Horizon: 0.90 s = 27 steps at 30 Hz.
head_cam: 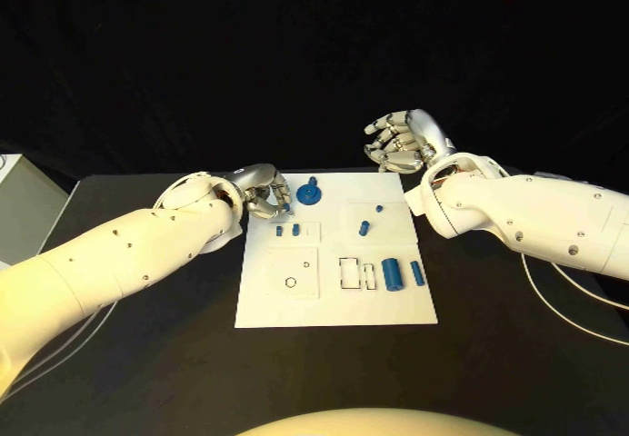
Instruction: Assemble the parts on the task board
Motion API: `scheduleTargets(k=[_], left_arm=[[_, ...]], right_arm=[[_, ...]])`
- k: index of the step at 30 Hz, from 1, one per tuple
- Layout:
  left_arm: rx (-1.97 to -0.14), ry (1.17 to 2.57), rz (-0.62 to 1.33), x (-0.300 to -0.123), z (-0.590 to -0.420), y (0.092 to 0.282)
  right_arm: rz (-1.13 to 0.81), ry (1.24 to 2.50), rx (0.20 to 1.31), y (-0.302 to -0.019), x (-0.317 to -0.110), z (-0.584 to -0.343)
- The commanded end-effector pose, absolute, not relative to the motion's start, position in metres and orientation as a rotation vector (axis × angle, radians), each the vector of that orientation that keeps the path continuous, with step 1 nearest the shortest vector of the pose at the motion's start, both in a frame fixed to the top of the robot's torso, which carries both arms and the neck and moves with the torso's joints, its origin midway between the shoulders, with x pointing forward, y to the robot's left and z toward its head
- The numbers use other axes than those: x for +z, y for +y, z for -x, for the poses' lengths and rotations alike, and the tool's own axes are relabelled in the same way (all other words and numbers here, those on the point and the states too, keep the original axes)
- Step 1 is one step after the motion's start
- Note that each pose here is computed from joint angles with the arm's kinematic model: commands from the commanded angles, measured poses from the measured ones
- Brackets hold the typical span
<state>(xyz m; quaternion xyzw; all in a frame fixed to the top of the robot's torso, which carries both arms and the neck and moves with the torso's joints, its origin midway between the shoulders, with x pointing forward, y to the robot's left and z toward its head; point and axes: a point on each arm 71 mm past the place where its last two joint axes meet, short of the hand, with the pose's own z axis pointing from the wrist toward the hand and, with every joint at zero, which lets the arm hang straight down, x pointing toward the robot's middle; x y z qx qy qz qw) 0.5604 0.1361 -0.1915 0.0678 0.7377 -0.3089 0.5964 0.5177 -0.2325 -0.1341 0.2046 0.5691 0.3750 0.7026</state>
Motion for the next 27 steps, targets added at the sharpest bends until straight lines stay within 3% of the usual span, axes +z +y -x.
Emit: scheduleTargets(k=[1, 27], left_arm=[[-0.722, 1.733, -0.161, -0.196, -0.561, 0.133], [-0.696, 1.805, -0.175, -0.208, -0.561, 0.125]], right_arm=[[-0.443, 1.263, 0.843, -0.231, -0.134, -0.518], [-0.443, 1.263, 0.845, -0.23, -0.134, -0.517]])
